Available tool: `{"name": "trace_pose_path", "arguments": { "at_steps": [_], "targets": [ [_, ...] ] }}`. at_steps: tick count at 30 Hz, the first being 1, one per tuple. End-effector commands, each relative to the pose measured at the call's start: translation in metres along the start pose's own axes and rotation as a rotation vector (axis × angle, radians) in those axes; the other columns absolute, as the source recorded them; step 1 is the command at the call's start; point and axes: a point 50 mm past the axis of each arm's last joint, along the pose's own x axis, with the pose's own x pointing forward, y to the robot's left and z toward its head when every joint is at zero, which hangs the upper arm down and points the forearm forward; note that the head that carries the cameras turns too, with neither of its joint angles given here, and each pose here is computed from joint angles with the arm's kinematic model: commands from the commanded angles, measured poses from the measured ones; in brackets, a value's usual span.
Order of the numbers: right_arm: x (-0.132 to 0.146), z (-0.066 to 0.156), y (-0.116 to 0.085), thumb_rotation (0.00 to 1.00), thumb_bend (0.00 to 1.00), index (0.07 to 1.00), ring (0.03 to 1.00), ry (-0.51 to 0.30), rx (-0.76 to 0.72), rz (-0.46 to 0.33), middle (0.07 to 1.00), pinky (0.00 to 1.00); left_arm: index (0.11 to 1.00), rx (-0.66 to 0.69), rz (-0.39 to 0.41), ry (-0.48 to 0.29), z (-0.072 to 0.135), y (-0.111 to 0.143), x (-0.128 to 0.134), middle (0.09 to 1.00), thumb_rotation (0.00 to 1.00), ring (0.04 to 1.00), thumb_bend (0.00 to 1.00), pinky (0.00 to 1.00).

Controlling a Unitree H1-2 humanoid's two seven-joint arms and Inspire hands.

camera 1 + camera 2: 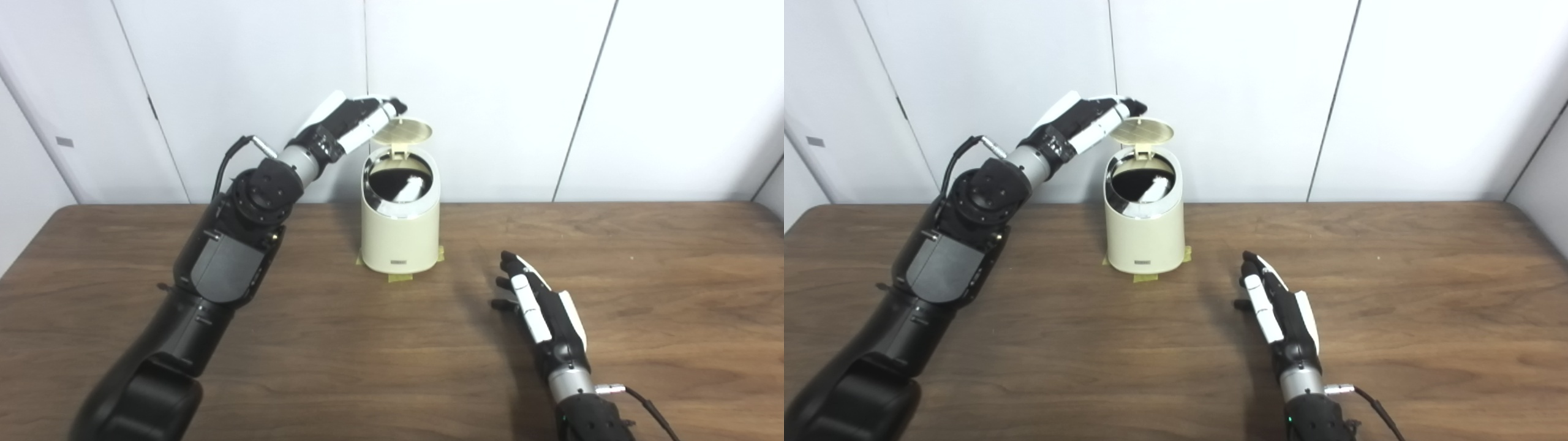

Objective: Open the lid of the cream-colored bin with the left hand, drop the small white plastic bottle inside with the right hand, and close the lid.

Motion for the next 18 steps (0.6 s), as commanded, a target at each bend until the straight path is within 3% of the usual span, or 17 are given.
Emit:
{"name": "trace_pose_path", "arguments": {
  "at_steps": [1, 7, 9, 13, 18],
  "targets": [
    [0.008, 0.015, 0.002, 0.94, 0.39, 0.863, 0.835, -0.076, -0.007, -0.016, 0.882, 0.68, 0.798, 0.217, 0.099, -0.103, 0.033, 0.033, 0.005, 0.835, 0.77, 0.828, 0.41, 0.75],
    [0.01, 0.009, 0.003, 0.94, 0.39, 0.853, 0.824, -0.066, -0.054, -0.025, 0.868, 0.66, 0.801, 0.474, 0.097, -0.133, 0.042, 0.027, -0.001, 0.824, 0.74, 0.85, 0.5, 0.78],
    [0.011, 0.008, 0.004, 0.94, 0.39, 0.848, 0.823, -0.064, -0.055, -0.027, 0.867, 0.65, 0.805, 0.534, 0.087, -0.139, 0.044, 0.026, -0.001, 0.824, 0.77, 0.86, 0.49, 0.87],
    [0.011, 0.009, 0.004, 0.94, 0.38, 0.849, 0.822, -0.062, -0.059, -0.033, 0.862, 0.66, 0.808, 0.6, 0.064, -0.125, 0.044, 0.023, -0.003, 0.829, 0.8, 0.869, 0.48, 0.96],
    [0.011, 0.01, 0.004, 0.93, 0.38, 0.847, 0.82, -0.059, -0.058, -0.036, 0.861, 0.66, 0.802, 0.643, 0.027, -0.105, 0.04, 0.019, -0.006, 0.829, 0.81, 0.886, 0.49, 0.93]
  ]
}}
